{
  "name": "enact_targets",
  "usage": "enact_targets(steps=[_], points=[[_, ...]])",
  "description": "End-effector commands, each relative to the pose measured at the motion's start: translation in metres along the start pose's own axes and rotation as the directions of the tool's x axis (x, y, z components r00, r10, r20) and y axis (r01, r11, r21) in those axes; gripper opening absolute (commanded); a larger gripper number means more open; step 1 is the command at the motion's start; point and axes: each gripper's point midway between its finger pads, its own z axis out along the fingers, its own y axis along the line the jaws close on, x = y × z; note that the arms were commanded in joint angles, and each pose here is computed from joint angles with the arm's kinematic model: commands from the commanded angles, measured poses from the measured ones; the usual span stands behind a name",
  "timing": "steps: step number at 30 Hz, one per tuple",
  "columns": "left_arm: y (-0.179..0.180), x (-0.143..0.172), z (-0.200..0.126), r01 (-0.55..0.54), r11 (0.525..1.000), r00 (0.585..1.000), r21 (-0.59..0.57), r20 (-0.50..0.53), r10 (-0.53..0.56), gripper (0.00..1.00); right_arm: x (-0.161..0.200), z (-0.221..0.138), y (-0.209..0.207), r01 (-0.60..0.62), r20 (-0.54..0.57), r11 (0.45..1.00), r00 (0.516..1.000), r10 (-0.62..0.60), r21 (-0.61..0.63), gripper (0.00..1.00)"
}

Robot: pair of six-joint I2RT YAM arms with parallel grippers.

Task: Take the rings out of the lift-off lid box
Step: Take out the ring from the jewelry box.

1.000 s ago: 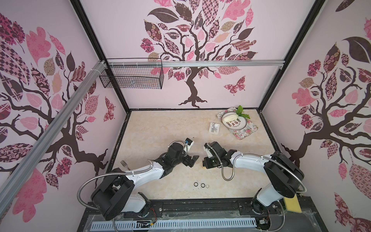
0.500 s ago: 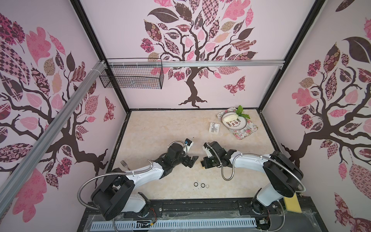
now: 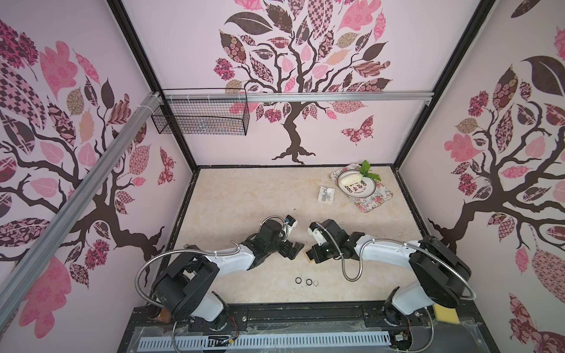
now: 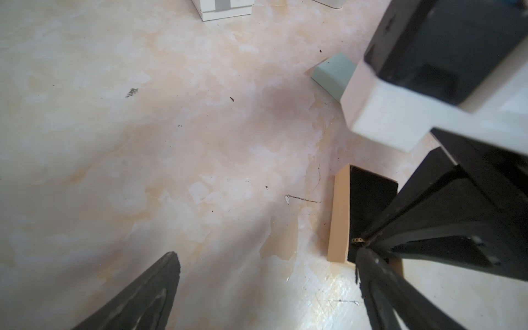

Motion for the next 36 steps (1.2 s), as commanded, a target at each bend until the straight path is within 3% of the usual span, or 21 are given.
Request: enact_targets(steps=[1, 16, 36], points=[[-0.008, -0.010, 0.003, 0.003, 0.999, 0.999, 0.049, 0.043, -0.005, 0.98, -0.009, -0.007, 0.012, 0.014, 0.037, 0.999, 0.999, -0.012, -0.039, 0.00], [-0.023, 0.015, 0.021, 0.008, 0.996, 1.000, 0.085, -0.012, -0.007, 0.98, -0.012, -0.004, 0.022, -0.001, 0.048, 0.995, 0.999, 0.005, -0.101, 0.00], [-0.018, 0.031, 0.018, 0.024, 0.998, 0.999, 0.062, -0.026, -0.022, 0.98, -0.015, -0.009, 0.027, -0.057, 0.090, 0.980, 0.993, 0.075, -0.189, 0.00]])
